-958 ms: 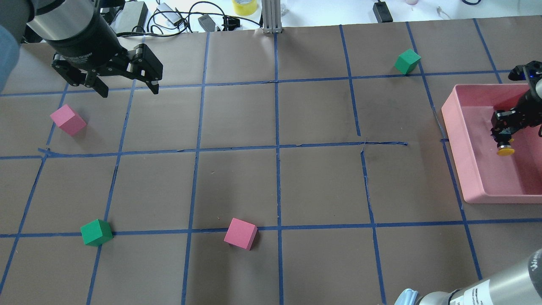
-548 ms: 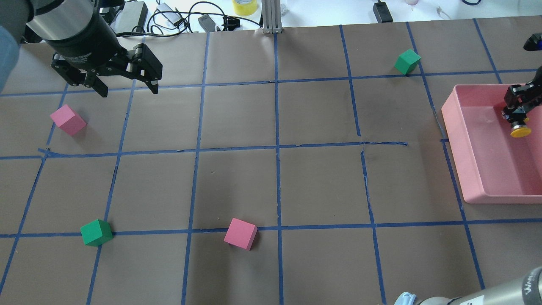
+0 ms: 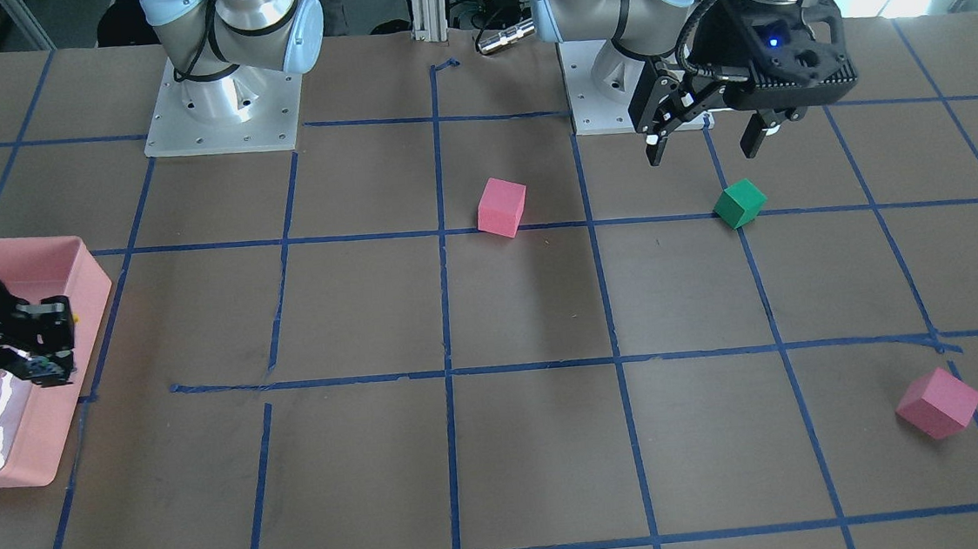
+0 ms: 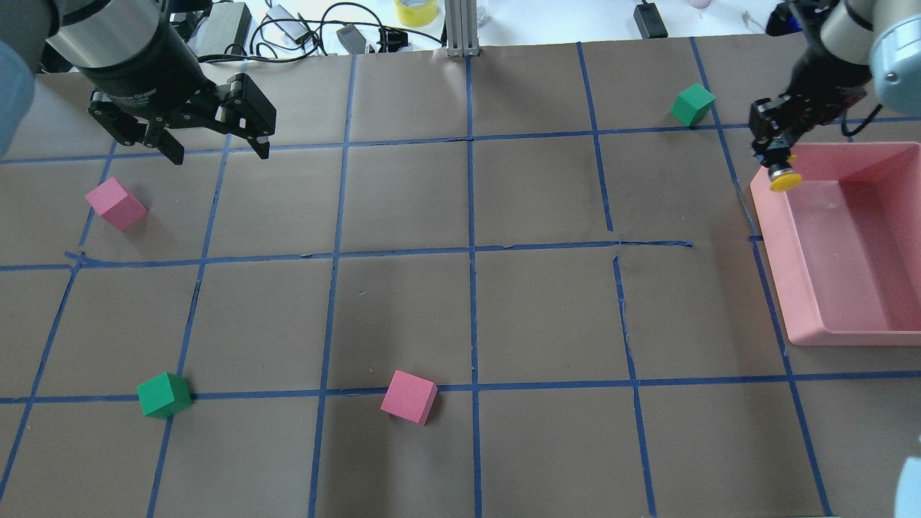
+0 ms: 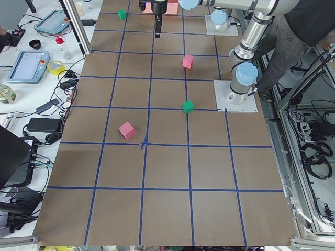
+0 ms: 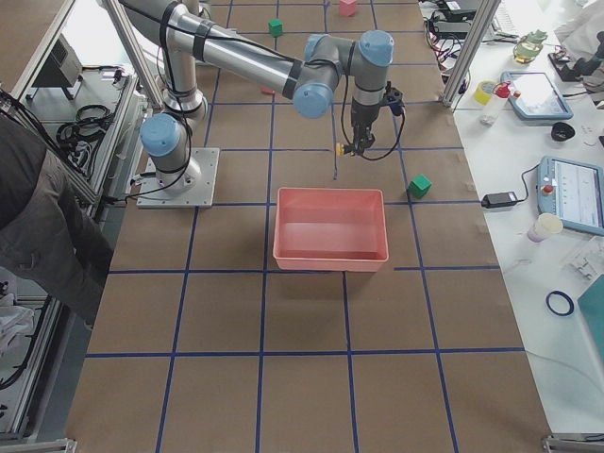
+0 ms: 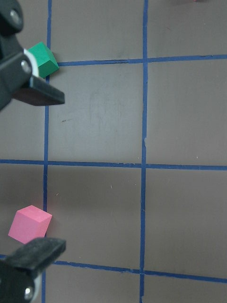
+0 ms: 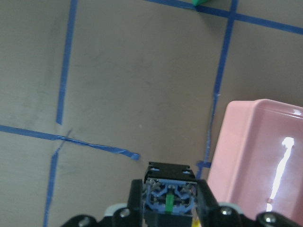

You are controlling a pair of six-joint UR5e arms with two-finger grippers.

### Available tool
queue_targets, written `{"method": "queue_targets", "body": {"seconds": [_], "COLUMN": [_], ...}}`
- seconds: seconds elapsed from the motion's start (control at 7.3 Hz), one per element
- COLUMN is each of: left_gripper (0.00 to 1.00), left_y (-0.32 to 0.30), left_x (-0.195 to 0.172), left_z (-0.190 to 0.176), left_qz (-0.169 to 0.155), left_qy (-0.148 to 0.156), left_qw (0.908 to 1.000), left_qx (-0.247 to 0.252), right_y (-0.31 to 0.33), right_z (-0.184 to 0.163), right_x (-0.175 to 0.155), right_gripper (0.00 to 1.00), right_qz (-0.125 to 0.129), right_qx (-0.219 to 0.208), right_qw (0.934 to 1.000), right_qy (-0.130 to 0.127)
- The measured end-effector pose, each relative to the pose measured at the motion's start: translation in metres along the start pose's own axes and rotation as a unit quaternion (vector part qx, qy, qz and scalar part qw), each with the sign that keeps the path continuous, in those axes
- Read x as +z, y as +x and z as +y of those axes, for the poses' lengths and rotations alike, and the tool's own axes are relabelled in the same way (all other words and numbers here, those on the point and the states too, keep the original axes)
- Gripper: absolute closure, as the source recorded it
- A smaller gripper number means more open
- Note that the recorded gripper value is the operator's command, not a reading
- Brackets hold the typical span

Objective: Align button upright
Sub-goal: 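Lift the button out of the tray with the right gripper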

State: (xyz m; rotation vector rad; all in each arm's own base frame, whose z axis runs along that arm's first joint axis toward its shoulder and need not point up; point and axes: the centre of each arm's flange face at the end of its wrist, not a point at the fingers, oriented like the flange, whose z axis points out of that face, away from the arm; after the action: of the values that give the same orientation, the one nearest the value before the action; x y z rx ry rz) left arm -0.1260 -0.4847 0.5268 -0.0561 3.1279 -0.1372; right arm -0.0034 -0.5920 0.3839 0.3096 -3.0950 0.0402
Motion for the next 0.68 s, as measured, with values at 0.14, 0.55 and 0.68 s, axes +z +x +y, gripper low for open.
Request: {"method": "queue_targets", "body": {"seconds": [0.14,0.55,0.68], "left_gripper": [0.0,0.0,0.0], "left_y": [0.0,0.0,0.0], "left_x": [0.0,0.0,0.0], "left_z": [0.0,0.0,0.0], "left_qz": [0.0,0.0,0.0], "left_qy": [0.0,0.0,0.0], "left_qw": [1.0,1.0,1.0], "left_qx": [0.0,-0.001,-0.002], "right_y": [-0.055,-0.188,-0.223], "right_z": [-0.008,-0.02,-0.024], "right_x": [0.001,0.025,0.038], "right_gripper": [1.0,1.0,1.0], "right_qz": [-0.003,-0.017,-0.02], "right_qx": [0.009,0.061,0.064], "right_qw": [1.0,0.998,0.9977], "right_qy": [-0.001,-0.002,0.008]}}
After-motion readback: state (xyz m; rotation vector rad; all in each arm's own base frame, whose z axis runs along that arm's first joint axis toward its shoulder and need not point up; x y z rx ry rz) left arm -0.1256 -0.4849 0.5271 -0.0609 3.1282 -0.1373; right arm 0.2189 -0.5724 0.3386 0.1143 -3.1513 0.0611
